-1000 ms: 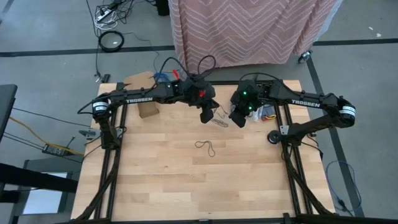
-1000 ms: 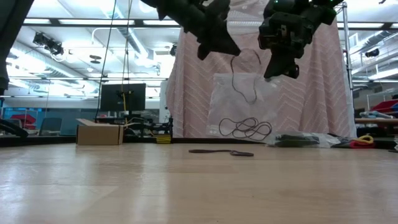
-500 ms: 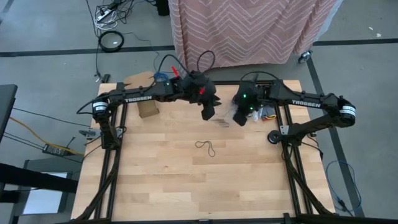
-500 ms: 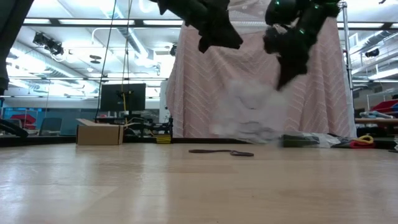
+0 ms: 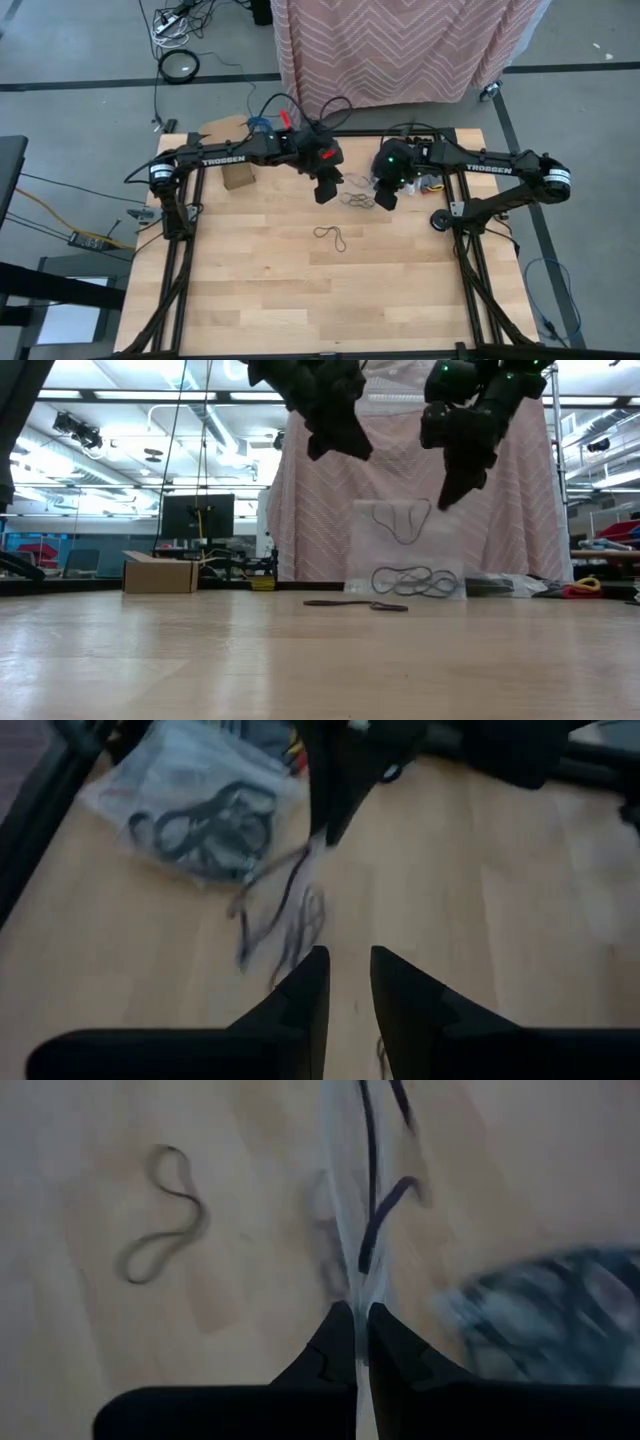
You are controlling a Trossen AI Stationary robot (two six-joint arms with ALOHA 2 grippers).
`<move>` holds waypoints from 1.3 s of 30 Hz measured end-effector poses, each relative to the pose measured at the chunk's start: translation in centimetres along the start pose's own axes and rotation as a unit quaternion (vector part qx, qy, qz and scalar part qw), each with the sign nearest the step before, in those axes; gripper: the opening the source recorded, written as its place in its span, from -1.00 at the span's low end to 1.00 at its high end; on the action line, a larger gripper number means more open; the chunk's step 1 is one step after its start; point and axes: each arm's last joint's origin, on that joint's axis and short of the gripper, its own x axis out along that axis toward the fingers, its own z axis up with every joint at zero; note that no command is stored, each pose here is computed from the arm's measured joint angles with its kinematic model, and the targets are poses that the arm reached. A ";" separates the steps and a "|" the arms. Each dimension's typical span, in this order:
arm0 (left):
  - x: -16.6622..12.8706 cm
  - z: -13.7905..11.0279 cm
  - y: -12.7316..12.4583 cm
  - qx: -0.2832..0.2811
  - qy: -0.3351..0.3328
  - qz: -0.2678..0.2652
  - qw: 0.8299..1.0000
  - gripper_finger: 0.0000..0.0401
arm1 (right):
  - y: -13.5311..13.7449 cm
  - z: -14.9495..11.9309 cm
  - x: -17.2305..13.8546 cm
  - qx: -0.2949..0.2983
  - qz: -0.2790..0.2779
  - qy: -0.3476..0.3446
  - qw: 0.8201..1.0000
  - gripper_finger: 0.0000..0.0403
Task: Sort rubber bands
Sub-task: Put the black rubber band into the transparent zip bag
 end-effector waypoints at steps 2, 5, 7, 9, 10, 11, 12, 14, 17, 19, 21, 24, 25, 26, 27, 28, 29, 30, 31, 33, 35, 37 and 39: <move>0.0 0.3 0.0 0.002 -0.014 0.008 1.000 -0.59 | 0.1 -0.1 0.0 -0.003 0.000 0.004 1.000 -0.98; -0.1 0.3 0.6 -0.016 -0.015 0.031 0.999 -0.58 | 0.3 -0.2 0.0 -0.007 -0.001 0.007 1.000 -0.98; 0.0 0.1 1.4 -0.034 -0.010 0.019 0.999 -0.55 | 0.6 -0.2 0.0 -0.011 0.000 0.008 1.000 -0.98; 0.1 0.0 2.2 -0.055 -0.010 -0.010 0.998 -0.49 | 0.8 -0.2 0.1 -0.015 0.002 0.008 1.000 -0.98; 0.4 -0.2 2.5 -0.061 -0.004 -0.020 0.998 -0.46 | 0.9 -0.2 0.1 -0.014 0.003 0.008 1.000 -0.98; 0.7 -0.2 2.7 -0.063 -0.005 -0.027 0.998 -0.42 | 1.0 -0.3 0.1 -0.014 0.004 0.008 1.000 -0.98; 0.9 -0.2 2.9 -0.063 -0.005 -0.031 0.998 -0.38 | 1.0 -0.3 0.1 -0.011 0.005 0.009 1.000 -0.98; 1.3 -0.6 3.0 -0.053 0.006 -0.043 0.998 -0.28 | 1.1 -0.3 0.1 -0.003 0.006 0.008 1.000 -0.98; 1.9 -0.7 2.9 -0.041 0.006 -0.057 0.998 -0.15 | 1.1 -0.3 0.1 0.003 0.007 0.008 1.000 -0.98; 2.6 -1.0 2.9 -0.041 0.016 -0.052 0.998 -0.08 | 1.1 -0.2 0.1 0.007 0.007 0.008 1.000 -0.98; 3.2 -1.4 2.9 -0.041 0.029 -0.038 0.998 -0.03 | 1.1 -0.2 0.1 0.010 0.009 0.008 1.000 -0.98; 4.0 -1.7 3.0 -0.040 0.036 -0.018 0.998 0.01 | 1.1 -0.2 0.1 0.011 0.013 0.007 1.000 -0.98; 4.0 -1.7 3.1 -0.040 0.039 -0.010 0.998 0.01 | 1.1 -0.2 0.1 0.011 0.016 0.007 1.000 -0.98; 4.1 -1.8 3.1 -0.040 0.043 -0.002 0.998 0.00 | 1.1 -0.2 0.1 0.011 0.017 0.007 1.000 -0.98; 4.3 -1.9 3.1 -0.037 0.042 0.004 0.998 -0.01 | 1.1 -0.2 0.1 0.012 0.017 0.007 1.000 -0.98; 4.4 -1.8 3.2 -0.029 0.036 0.007 0.999 -0.04 | 1.1 -0.2 0.1 0.012 0.017 0.007 1.000 -0.98; 4.5 -1.8 3.2 -0.026 0.036 0.006 0.999 -0.08 | 1.1 -0.2 0.1 0.012 0.017 0.007 1.000 -0.98; 4.6 -1.9 3.2 -0.026 0.041 0.002 0.999 -0.12 | 1.1 -0.2 0.1 0.015 0.017 0.007 1.000 -0.98; 4.7 -2.0 3.2 -0.026 0.044 -0.006 0.999 -0.17 | 1.1 -0.2 0.1 0.016 0.017 0.007 1.000 -0.98; 5.2 -2.2 3.2 -0.027 0.047 -0.028 0.998 -0.28 | 1.2 -0.2 0.1 0.018 0.017 0.005 1.000 -0.98; 5.9 -2.8 3.2 -0.035 0.063 -0.046 0.996 -0.38 | 1.2 -0.1 0.1 0.019 0.018 0.003 1.000 -0.98; 6.2 -2.9 3.1 -0.038 0.067 -0.053 0.996 -0.46 | 1.2 -0.1 0.1 0.019 0.018 0.002 1.000 -0.98; 6.1 -2.7 2.9 -0.032 0.056 -0.055 0.996 -0.55 | 1.2 -0.1 0.1 0.019 0.018 0.001 1.000 -0.98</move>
